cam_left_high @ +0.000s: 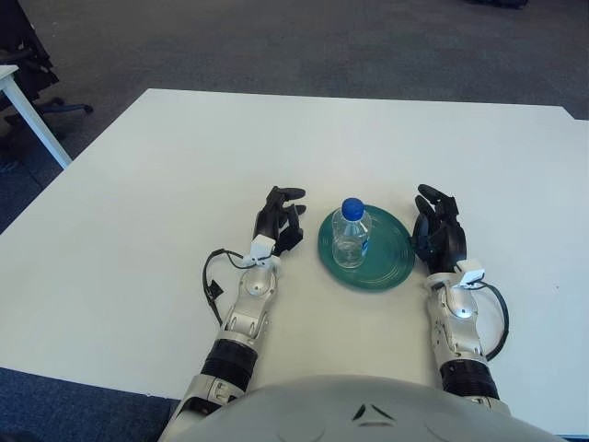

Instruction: Put the bottle into the plate.

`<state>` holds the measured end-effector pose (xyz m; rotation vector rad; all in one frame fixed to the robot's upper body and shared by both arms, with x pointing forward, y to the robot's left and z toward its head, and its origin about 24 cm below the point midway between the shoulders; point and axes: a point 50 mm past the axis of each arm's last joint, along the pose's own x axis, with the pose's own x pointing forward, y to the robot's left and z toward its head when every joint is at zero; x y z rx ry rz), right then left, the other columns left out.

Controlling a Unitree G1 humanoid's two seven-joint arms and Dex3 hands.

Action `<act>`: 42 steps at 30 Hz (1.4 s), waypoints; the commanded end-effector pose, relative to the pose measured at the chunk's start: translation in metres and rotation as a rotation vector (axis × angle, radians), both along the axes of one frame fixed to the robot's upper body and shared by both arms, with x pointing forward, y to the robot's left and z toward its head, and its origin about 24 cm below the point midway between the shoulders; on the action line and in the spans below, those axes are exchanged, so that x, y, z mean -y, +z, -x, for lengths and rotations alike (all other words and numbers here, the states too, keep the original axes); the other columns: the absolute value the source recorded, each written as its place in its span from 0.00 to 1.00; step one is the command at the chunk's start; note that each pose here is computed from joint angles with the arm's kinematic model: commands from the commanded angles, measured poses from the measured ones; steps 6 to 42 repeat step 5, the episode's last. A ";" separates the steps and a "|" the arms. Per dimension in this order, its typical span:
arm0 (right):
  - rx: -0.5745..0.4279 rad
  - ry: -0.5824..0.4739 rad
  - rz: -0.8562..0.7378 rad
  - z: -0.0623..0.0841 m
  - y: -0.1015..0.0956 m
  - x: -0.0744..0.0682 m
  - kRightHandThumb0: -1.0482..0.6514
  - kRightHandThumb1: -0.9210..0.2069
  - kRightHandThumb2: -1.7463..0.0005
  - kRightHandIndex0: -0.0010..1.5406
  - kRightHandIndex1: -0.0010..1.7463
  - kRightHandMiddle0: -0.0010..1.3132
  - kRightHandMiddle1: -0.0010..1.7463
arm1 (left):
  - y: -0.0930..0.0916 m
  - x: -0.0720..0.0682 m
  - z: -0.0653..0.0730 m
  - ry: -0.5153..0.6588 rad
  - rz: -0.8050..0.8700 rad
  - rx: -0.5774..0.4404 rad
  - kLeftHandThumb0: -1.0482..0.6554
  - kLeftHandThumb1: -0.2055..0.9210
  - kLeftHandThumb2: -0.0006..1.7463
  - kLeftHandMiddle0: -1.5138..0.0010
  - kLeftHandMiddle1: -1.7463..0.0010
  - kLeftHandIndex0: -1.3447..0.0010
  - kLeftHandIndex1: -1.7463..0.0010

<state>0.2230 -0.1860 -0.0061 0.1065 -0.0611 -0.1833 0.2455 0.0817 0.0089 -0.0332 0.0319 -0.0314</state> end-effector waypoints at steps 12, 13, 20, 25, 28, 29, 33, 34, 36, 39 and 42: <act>-0.111 -0.023 -0.027 0.019 -0.022 -0.002 0.35 0.12 0.51 0.24 0.25 0.00 0.53 | -0.019 0.001 0.012 -0.005 0.002 -0.162 0.28 1.00 0.50 0.66 0.60 0.78 0.39; -0.111 -0.023 -0.027 0.019 -0.022 -0.002 0.35 0.12 0.51 0.24 0.25 0.00 0.53 | -0.019 0.001 0.012 -0.005 0.002 -0.162 0.28 1.00 0.50 0.66 0.60 0.78 0.39; -0.111 -0.023 -0.027 0.019 -0.022 -0.002 0.35 0.12 0.51 0.24 0.25 0.00 0.53 | -0.019 0.001 0.012 -0.005 0.002 -0.162 0.28 1.00 0.50 0.66 0.60 0.78 0.39; -0.111 -0.023 -0.027 0.019 -0.022 -0.002 0.35 0.12 0.51 0.24 0.25 0.00 0.53 | -0.019 0.001 0.012 -0.005 0.002 -0.162 0.28 1.00 0.50 0.66 0.60 0.78 0.39; -0.111 -0.023 -0.027 0.019 -0.022 -0.002 0.35 0.12 0.51 0.24 0.25 0.00 0.53 | -0.019 0.001 0.012 -0.005 0.002 -0.162 0.28 1.00 0.50 0.66 0.60 0.78 0.39; -0.111 -0.023 -0.027 0.019 -0.022 -0.002 0.35 0.12 0.51 0.24 0.25 0.00 0.53 | -0.019 0.001 0.012 -0.005 0.002 -0.162 0.28 1.00 0.50 0.66 0.60 0.78 0.39; -0.111 -0.023 -0.027 0.019 -0.022 -0.002 0.35 0.12 0.51 0.24 0.25 0.00 0.53 | -0.019 0.001 0.012 -0.005 0.002 -0.162 0.28 1.00 0.50 0.66 0.60 0.78 0.39; -0.111 -0.023 -0.027 0.019 -0.022 -0.002 0.35 0.12 0.51 0.24 0.25 0.00 0.53 | -0.019 0.001 0.012 -0.005 0.002 -0.162 0.28 1.00 0.50 0.66 0.60 0.78 0.39; -0.111 -0.023 -0.027 0.019 -0.022 -0.002 0.35 0.12 0.51 0.24 0.25 0.00 0.53 | -0.019 0.001 0.012 -0.005 0.002 -0.162 0.28 1.00 0.50 0.66 0.60 0.78 0.39; -0.111 -0.023 -0.027 0.019 -0.022 -0.002 0.35 0.12 0.51 0.24 0.25 0.00 0.53 | -0.019 0.001 0.012 -0.005 0.002 -0.162 0.28 1.00 0.50 0.66 0.60 0.78 0.39; -0.111 -0.023 -0.027 0.019 -0.022 -0.002 0.35 0.12 0.51 0.24 0.25 0.00 0.53 | -0.019 0.001 0.012 -0.005 0.002 -0.162 0.28 1.00 0.50 0.66 0.60 0.78 0.39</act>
